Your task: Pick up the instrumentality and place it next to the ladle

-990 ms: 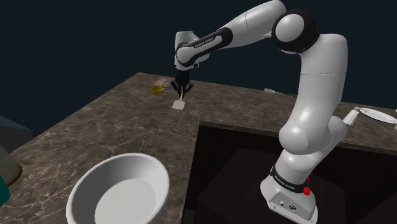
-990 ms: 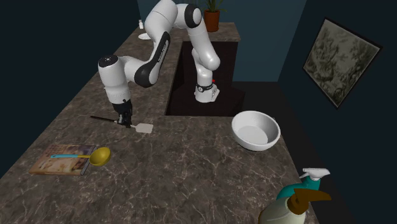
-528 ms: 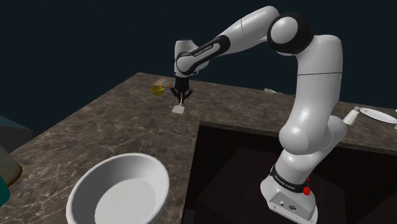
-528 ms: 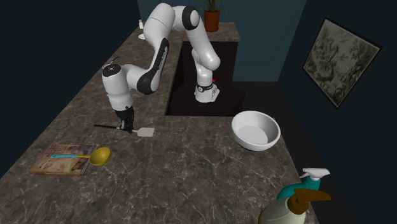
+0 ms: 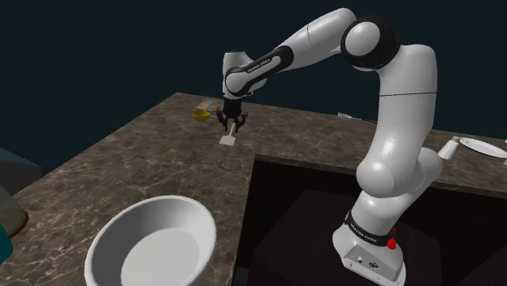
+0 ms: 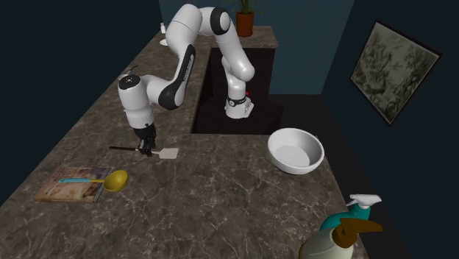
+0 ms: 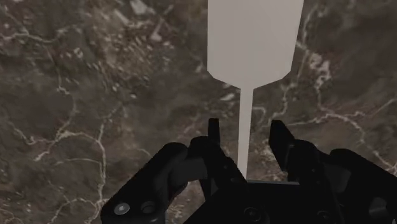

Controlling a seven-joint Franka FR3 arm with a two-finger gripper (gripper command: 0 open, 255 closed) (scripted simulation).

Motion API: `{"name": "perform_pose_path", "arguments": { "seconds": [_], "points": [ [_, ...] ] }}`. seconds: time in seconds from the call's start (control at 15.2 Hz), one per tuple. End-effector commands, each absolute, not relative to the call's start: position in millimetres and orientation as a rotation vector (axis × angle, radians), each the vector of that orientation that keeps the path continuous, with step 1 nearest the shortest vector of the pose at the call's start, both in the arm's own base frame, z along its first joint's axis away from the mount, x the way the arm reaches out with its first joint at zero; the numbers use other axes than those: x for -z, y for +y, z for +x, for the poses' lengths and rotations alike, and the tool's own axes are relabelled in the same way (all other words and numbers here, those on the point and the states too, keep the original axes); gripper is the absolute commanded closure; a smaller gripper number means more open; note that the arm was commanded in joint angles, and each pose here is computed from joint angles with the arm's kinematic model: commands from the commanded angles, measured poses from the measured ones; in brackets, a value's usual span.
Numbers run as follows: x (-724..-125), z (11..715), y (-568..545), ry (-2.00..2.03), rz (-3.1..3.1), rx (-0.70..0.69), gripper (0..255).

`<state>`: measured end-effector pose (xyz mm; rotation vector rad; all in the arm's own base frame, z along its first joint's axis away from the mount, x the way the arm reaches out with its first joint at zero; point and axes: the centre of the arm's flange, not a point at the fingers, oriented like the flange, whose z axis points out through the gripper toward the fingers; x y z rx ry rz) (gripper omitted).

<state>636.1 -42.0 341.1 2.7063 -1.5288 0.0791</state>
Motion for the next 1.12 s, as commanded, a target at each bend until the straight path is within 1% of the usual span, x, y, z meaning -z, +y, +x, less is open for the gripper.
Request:
{"name": "perform_pose_path", "arguments": {
  "seconds": [0.0, 0.26, 0.53, 1.06],
  "points": [
    [-341, 636, -42, -1.529, 2.706, -0.079, 0],
    [-341, 636, -42, -1.529, 2.706, -0.079, 0],
    [-391, 635, -39, -1.529, 2.706, -0.079, 0],
    [-391, 635, -39, -1.529, 2.706, -0.079, 0]
  ]
}}
